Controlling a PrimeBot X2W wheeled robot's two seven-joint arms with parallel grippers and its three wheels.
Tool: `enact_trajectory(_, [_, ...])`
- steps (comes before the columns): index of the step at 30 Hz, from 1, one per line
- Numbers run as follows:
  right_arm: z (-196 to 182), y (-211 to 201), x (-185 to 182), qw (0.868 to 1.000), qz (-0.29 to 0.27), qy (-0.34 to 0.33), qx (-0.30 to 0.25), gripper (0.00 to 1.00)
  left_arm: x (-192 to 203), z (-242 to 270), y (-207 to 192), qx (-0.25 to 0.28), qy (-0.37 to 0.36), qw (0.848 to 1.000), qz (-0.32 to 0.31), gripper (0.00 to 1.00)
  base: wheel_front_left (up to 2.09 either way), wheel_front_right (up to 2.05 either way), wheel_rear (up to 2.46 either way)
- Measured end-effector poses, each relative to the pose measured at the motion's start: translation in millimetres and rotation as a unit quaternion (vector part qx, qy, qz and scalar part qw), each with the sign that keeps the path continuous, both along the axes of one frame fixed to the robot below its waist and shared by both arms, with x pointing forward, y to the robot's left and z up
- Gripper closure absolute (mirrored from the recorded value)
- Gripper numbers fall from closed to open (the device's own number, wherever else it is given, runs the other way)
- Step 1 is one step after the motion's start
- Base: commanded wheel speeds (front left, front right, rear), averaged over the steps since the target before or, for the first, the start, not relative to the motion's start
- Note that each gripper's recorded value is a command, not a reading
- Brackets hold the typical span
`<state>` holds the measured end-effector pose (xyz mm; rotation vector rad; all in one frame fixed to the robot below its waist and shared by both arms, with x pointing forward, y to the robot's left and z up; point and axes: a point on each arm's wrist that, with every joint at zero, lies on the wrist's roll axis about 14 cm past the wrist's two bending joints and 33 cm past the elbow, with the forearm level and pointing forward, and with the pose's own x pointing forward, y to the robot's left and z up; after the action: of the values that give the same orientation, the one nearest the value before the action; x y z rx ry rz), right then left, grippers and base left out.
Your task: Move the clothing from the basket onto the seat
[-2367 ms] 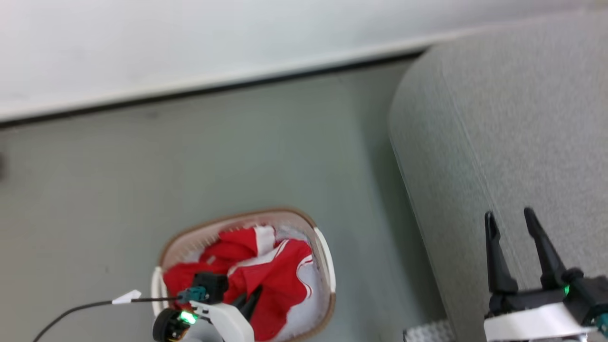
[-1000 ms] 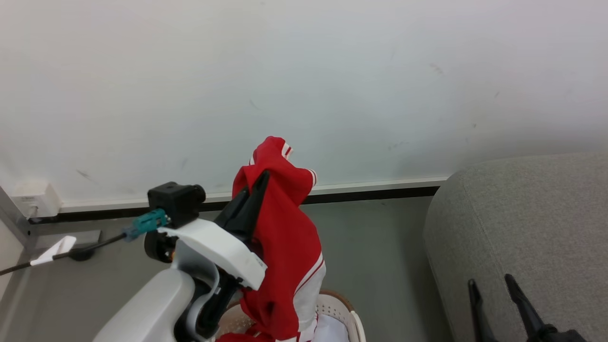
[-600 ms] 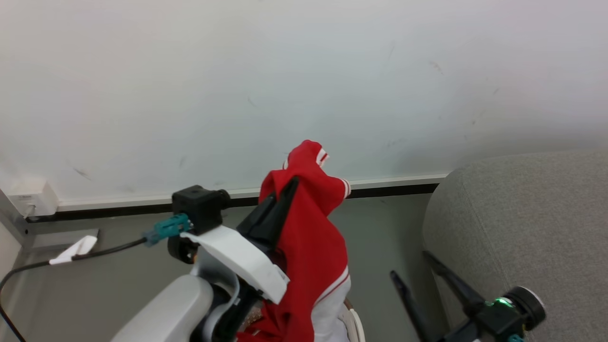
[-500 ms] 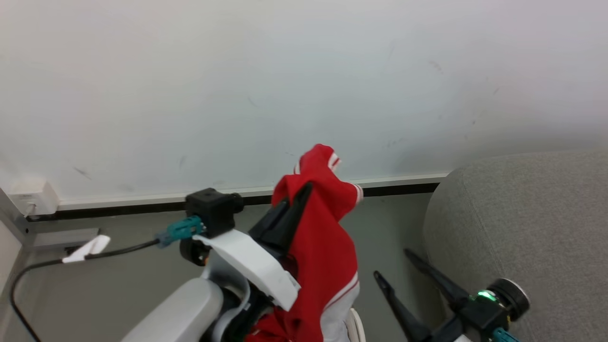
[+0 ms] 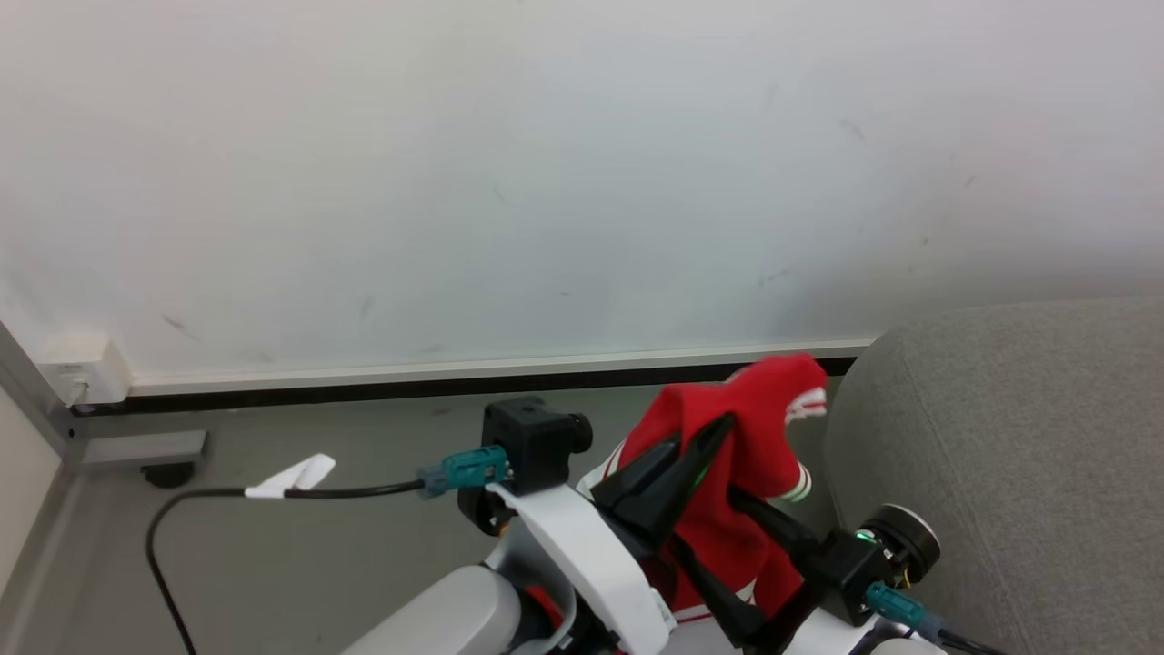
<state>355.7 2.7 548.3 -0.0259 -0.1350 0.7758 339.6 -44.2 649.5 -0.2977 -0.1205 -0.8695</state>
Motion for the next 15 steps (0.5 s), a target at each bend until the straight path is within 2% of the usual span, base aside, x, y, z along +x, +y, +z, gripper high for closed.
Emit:
enact_trajectory(1, [-4,2,-1,1.000,0.002,0.010,0.001,1.00,-2,1,-2,-0.001,0.000,1.000,-0.004,1.00,0.00,0.00,0.00])
enact_trajectory(11, [2,-6,6,0.998,-0.010,0.035,0.043,1.00,5,-3,9,0.002,0.003,1.000,0.018,1.00,0.00,0.00,0.00])
enact_trajectory(13, [4,-11,7,0.998,-0.017,0.033,0.050,1.00,8,-5,14,0.003,0.004,1.000,0.027,0.51,0.00,0.00,0.00])
enact_trajectory(14, [6,-14,8,0.998,-0.022,0.032,0.055,1.00,10,-7,15,0.004,0.005,0.999,0.031,0.00,0.00,0.00,0.00])
enact_trajectory(15, [8,-17,9,0.997,-0.027,0.031,0.060,1.00,11,-9,16,0.006,0.007,0.999,0.034,0.00,0.00,0.00,0.00])
